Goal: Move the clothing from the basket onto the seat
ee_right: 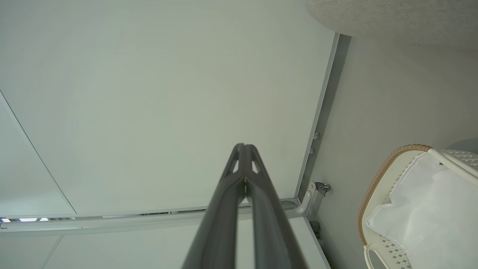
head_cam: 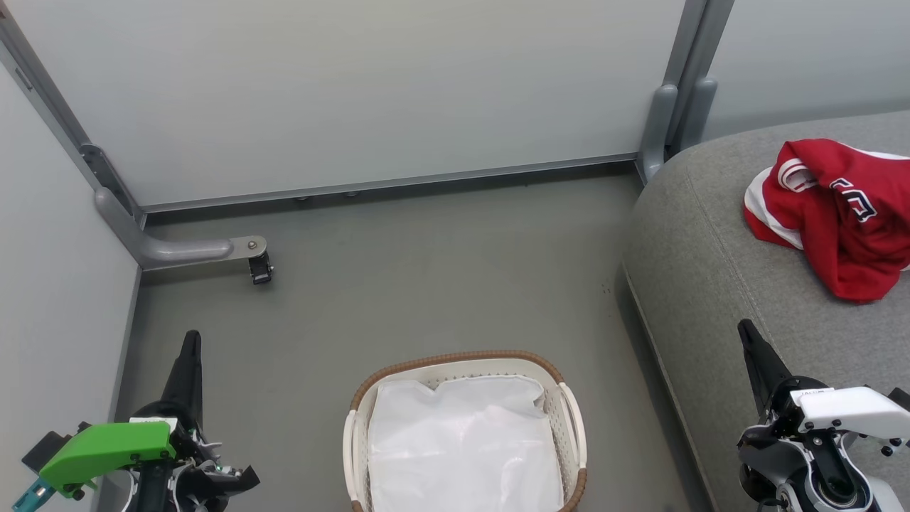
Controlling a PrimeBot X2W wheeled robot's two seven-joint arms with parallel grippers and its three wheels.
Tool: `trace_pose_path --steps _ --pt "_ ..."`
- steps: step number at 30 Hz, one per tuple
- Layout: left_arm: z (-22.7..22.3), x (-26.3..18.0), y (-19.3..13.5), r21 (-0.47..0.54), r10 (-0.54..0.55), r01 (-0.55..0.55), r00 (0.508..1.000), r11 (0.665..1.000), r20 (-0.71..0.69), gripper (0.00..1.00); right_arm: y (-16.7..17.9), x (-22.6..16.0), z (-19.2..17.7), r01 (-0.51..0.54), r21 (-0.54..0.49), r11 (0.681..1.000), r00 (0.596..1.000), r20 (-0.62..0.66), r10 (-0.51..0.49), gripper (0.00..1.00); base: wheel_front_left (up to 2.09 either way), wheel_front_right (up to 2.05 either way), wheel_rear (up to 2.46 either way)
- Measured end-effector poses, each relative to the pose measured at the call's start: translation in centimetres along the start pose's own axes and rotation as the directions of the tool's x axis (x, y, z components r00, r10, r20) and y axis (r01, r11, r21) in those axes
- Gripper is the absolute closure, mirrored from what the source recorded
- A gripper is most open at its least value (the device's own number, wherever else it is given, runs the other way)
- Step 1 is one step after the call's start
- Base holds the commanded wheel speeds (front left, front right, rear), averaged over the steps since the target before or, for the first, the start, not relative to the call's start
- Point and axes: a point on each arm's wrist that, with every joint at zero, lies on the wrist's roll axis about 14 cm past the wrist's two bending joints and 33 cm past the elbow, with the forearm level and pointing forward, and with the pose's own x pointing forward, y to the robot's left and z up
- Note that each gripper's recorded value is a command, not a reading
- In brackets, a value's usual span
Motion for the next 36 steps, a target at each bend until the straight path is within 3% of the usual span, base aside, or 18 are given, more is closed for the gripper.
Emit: trace_pose_path --steps 36 --pt "0.00 0.00 0.00 0.000 0.000 0.000 1.000 1.000 0.000 1.00 0.01 0.00 0.00 0.000 0.000 1.000 1.000 0.000 0.000 1.00 0.00 0.00 0.00"
